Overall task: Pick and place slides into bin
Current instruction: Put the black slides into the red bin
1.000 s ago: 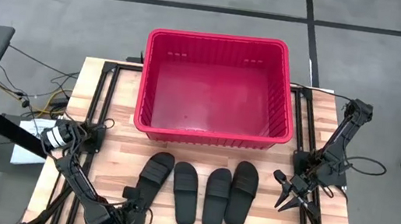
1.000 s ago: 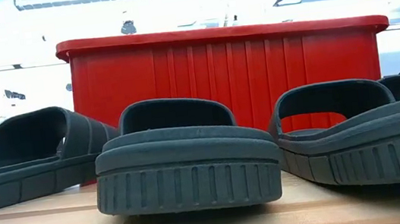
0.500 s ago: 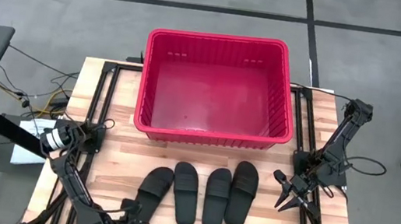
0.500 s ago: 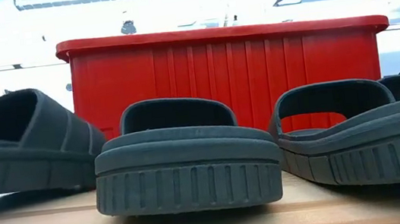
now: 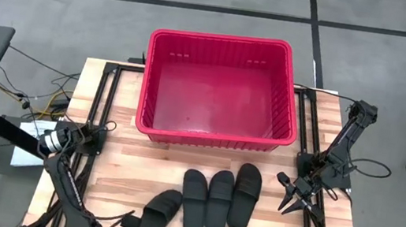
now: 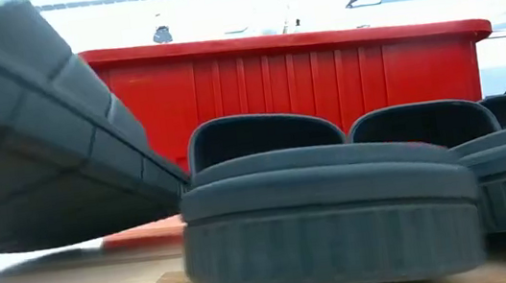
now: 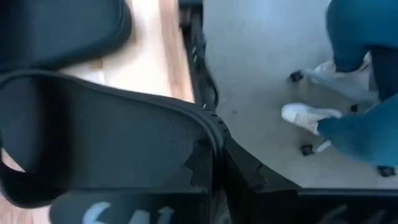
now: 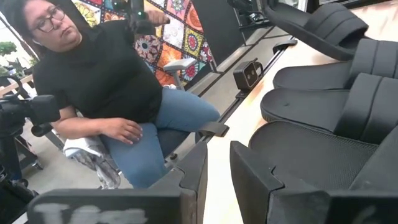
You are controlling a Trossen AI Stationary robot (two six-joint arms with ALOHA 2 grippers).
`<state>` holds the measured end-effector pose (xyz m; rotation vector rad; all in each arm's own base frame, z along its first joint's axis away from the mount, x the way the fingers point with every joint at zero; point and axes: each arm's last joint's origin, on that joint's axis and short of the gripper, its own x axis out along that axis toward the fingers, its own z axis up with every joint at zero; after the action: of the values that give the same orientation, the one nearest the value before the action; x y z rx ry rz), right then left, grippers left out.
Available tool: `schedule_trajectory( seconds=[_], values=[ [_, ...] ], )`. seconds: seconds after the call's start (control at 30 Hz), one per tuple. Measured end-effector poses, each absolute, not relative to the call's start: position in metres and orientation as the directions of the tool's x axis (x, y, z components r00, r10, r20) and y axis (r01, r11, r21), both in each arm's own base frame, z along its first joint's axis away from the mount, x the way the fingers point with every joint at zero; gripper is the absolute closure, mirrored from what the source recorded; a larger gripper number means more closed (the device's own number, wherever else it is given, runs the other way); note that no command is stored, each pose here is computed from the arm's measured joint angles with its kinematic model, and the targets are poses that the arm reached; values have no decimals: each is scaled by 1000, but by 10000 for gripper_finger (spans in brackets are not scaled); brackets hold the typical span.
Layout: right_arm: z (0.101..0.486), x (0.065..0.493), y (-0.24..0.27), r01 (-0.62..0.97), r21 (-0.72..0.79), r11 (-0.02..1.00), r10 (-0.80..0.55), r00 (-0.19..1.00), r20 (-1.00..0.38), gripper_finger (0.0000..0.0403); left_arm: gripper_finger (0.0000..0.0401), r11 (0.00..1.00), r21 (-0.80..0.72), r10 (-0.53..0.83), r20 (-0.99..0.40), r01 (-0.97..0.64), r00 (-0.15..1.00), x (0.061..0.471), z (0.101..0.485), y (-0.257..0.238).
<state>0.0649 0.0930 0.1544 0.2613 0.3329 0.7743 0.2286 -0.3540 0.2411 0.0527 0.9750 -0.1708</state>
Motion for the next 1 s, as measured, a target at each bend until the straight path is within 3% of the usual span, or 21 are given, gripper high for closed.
schedule_trajectory(
  seconds=[0.27, 0.53, 0.8, 1.0],
  values=[
    [154, 65, 93, -637, 349, 687, 719, 667, -197, 342, 401, 984, 52, -84, -713, 173, 696, 224, 276, -364],
    [154, 65, 93, -637, 350, 687, 719, 667, -196, 342, 401, 978, 148, -15, -654, 147, 757, 220, 303, -362],
    [154, 65, 93, -637, 349, 687, 719, 667, -197, 342, 401, 952, 299, 132, -603, 69, 787, 219, 314, -349],
    [154, 65, 93, -637, 349, 687, 719, 667, -197, 342, 401, 901, 431, 276, -477, -52, 834, 223, 329, -336]
  ],
)
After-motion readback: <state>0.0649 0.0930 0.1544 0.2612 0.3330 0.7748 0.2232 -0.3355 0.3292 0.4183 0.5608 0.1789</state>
